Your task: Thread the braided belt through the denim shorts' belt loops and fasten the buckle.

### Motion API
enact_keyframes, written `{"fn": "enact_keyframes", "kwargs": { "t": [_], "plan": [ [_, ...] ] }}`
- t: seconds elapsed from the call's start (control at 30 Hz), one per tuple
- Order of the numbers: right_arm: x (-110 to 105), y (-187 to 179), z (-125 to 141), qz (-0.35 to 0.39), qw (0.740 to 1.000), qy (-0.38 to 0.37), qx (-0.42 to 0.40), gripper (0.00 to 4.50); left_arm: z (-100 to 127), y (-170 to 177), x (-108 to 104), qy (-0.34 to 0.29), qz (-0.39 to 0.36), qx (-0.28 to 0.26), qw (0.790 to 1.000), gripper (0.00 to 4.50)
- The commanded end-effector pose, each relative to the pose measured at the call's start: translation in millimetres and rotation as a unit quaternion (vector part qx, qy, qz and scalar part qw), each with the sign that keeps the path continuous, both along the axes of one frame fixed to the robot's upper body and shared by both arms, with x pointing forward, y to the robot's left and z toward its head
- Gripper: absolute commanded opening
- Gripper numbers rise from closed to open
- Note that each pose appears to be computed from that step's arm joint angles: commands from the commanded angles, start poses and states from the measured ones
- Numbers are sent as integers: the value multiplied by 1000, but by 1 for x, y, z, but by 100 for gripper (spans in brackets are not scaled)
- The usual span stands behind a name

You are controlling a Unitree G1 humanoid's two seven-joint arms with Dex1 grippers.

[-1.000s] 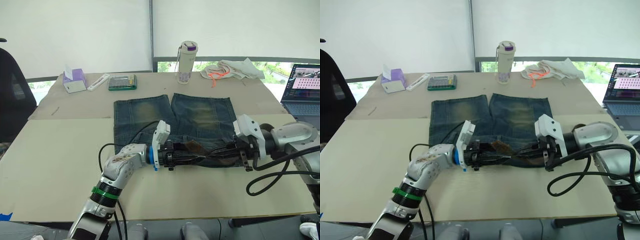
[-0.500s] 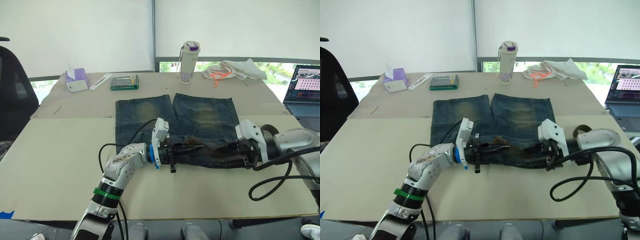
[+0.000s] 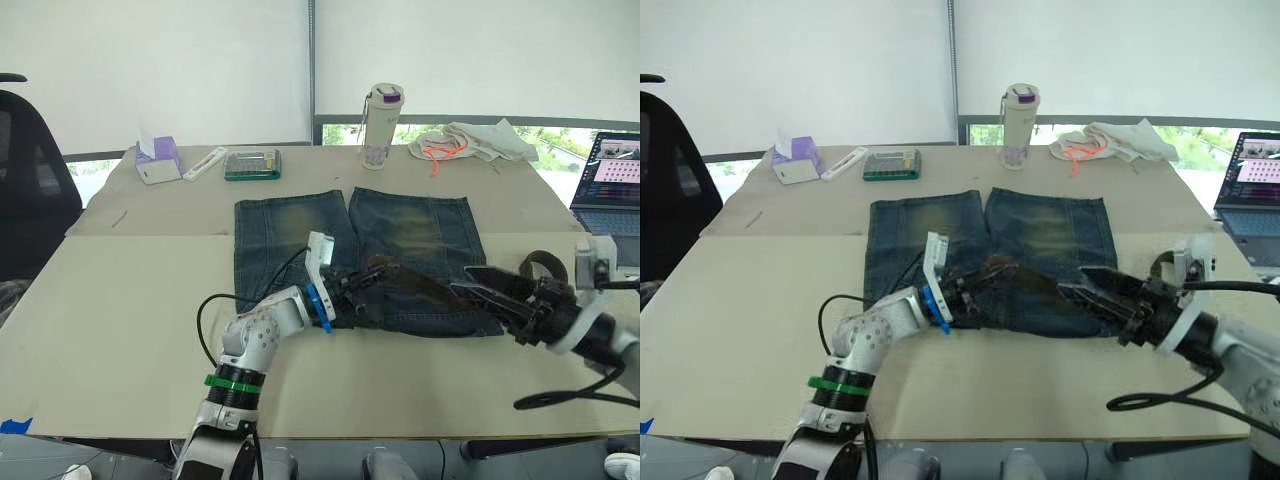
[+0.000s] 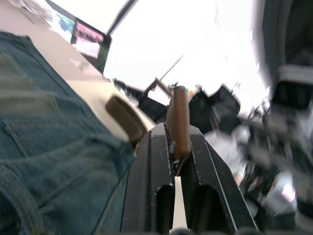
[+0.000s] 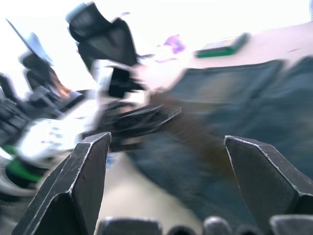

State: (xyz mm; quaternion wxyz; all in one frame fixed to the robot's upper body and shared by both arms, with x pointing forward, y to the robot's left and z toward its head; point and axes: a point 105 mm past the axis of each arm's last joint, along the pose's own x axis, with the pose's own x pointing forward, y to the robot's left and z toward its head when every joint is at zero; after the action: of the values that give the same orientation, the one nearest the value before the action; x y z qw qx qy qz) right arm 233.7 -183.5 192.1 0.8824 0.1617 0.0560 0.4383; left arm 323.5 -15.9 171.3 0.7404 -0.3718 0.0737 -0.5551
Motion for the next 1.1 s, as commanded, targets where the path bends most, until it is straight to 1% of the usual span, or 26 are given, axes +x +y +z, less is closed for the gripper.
{"fn": "enact_keyframes", "kwargs": {
  "t": [0.03,0.1,0.17,0.27,0.37,0.5,0.67,0.87,0.97,1.1],
  "plan": [
    [-9,43,-33,25,998,51,13,410,34,-4,-1,35,-38,-86,995,0],
    [5,47,-41,-21,998,44,28,410,40,-4,0,56,-47,-99,992,0],
    [17,48,-39,-67,995,33,64,410,42,-5,1,72,-47,-103,991,0],
    [29,56,-25,-107,980,5,168,410,41,-4,1,94,-47,-108,989,0],
    [35,60,-11,-126,964,-15,233,410,35,-4,0,107,-42,-99,988,0],
    [42,67,-7,-124,961,-20,246,410,33,-6,-2,118,-43,-103,987,0],
    [46,64,-1,-132,952,-28,273,410,35,-4,-4,121,-41,-112,986,0],
    [50,56,2,-149,938,-28,311,410,32,-1,-4,124,-35,-107,986,0],
    [52,51,5,-157,932,-29,326,332,32,-1,-4,124,-35,-107,986,0],
    [54,44,8,-168,924,-30,343,189,32,0,-2,124,-33,-106,986,0]
  ]
}}
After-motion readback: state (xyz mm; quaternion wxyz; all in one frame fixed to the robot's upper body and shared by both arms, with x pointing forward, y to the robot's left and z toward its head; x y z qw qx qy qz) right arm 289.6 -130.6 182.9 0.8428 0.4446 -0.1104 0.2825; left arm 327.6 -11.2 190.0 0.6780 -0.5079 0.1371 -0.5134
